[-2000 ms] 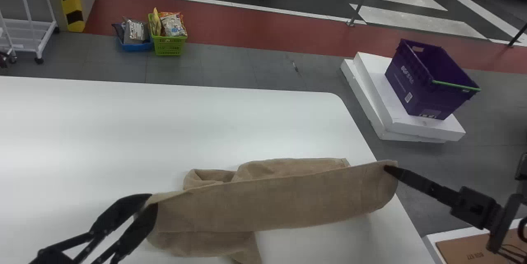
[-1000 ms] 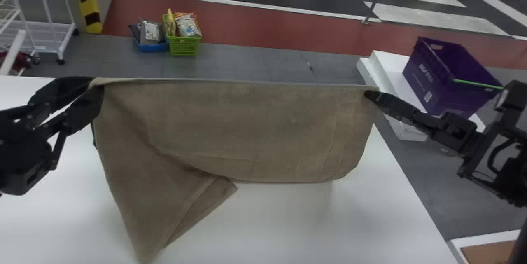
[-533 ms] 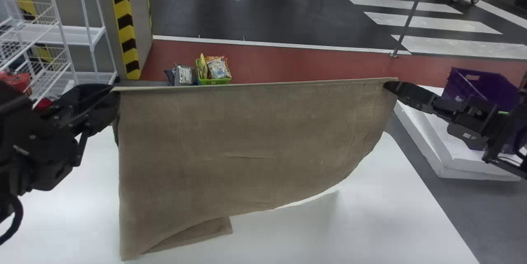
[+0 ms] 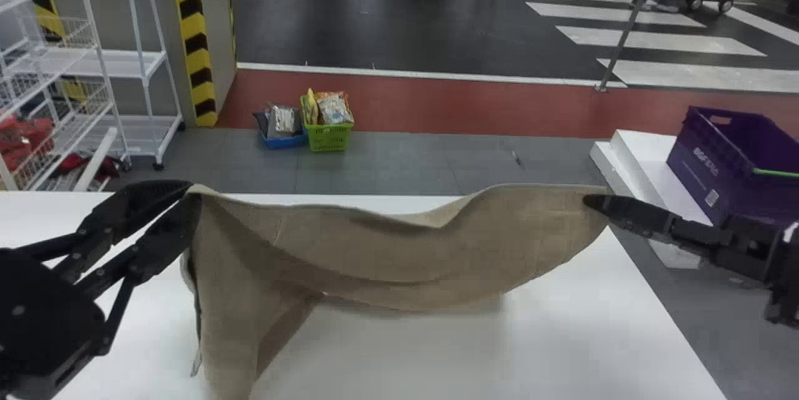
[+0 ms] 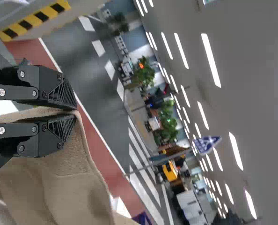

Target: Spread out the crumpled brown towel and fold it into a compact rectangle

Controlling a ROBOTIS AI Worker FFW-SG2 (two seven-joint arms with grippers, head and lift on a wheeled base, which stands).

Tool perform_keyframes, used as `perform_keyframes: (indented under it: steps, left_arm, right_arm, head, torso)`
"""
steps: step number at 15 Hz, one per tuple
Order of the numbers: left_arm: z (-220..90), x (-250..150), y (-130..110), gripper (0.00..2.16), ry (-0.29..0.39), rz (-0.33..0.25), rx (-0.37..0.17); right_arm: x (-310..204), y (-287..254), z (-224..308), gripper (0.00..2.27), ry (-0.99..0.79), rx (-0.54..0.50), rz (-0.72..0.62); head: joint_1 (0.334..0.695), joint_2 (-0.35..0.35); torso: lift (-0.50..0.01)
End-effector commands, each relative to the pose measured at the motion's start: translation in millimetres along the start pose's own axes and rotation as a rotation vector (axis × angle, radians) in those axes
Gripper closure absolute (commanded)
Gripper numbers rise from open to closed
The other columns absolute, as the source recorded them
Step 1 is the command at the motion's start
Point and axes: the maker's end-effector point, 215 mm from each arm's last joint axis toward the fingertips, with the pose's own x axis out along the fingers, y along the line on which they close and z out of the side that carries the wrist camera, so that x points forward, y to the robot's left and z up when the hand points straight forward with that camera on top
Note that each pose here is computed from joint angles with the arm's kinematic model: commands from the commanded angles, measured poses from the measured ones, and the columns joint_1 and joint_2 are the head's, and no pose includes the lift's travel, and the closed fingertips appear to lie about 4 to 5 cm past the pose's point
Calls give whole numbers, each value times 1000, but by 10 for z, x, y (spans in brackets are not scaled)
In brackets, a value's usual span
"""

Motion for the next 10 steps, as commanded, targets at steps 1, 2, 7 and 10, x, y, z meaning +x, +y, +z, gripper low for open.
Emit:
perform_keyframes:
  steps: [1, 2, 7, 10]
  left_arm:
    - [23, -150, -304, 991, -35, -63, 14]
    - [-87, -196, -428, 991, -18, -102, -20]
    - [-426, -236, -781, 991, -16, -181, -39]
    - [-441, -230, -811, 974, -24, -181, -38]
  right_arm:
    - [-256, -179, -380, 1261, 37, -30, -63]
    - [-429, -301, -450, 1261, 43, -42, -110]
    - [-803, -690, -850, 1261, 131, -153, -251]
    - [-1189, -829, -164, 1261, -28, -80, -309]
  head:
    - [672, -234]
    - [695, -250]
    - [695, -350]
    - [695, -350]
  torso:
    - [-127]
    - [-127]
    - [-127]
    - [-127]
